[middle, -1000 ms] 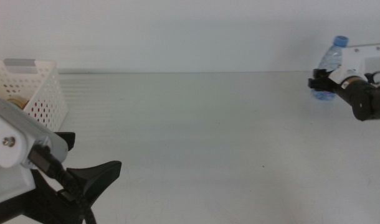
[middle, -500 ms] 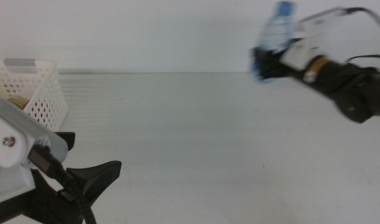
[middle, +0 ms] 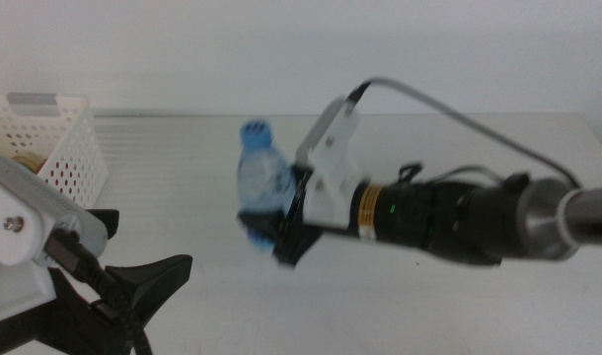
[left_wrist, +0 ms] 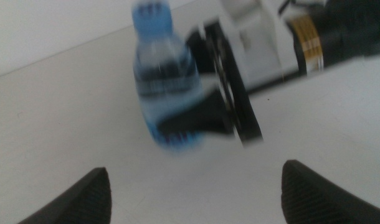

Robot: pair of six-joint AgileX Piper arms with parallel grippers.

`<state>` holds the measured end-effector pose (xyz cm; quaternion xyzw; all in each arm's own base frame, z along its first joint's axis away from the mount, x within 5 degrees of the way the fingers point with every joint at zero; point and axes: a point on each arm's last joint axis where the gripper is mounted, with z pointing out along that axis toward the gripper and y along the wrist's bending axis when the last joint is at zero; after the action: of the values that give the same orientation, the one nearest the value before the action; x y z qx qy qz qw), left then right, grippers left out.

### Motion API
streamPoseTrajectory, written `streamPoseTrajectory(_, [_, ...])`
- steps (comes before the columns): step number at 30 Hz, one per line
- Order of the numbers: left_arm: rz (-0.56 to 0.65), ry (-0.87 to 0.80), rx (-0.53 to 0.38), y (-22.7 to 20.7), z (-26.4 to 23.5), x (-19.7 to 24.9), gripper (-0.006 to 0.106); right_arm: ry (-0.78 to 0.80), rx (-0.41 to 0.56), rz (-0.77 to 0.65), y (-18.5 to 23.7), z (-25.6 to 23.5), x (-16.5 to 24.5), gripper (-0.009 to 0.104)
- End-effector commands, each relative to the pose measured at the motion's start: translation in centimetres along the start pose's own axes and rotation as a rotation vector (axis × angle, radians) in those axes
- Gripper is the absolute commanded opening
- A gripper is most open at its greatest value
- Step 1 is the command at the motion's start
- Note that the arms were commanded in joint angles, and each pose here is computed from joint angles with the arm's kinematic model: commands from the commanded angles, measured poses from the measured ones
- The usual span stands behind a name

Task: Use arms to grab the bottles and put them into the dustbin to the left of the table.

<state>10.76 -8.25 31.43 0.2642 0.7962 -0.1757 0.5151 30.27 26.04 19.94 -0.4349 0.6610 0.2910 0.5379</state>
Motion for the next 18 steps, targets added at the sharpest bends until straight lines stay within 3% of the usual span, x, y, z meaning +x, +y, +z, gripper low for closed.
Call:
streamPoseTrajectory(1, [-0.009, -0.1, 0.006, -0.1, -0.4, -1.5, 0.089, -0.185, -0.06, 0.006, 1.3, -0.6, -2.9, 0.0])
streamPoseTrajectory(18, [-0.009, -0.101, 0.006, -0.1, -0.4, -1.5, 0.089, -0.148, -0.114, -0.003, 3.4, 0.3, 1.8, 0.0])
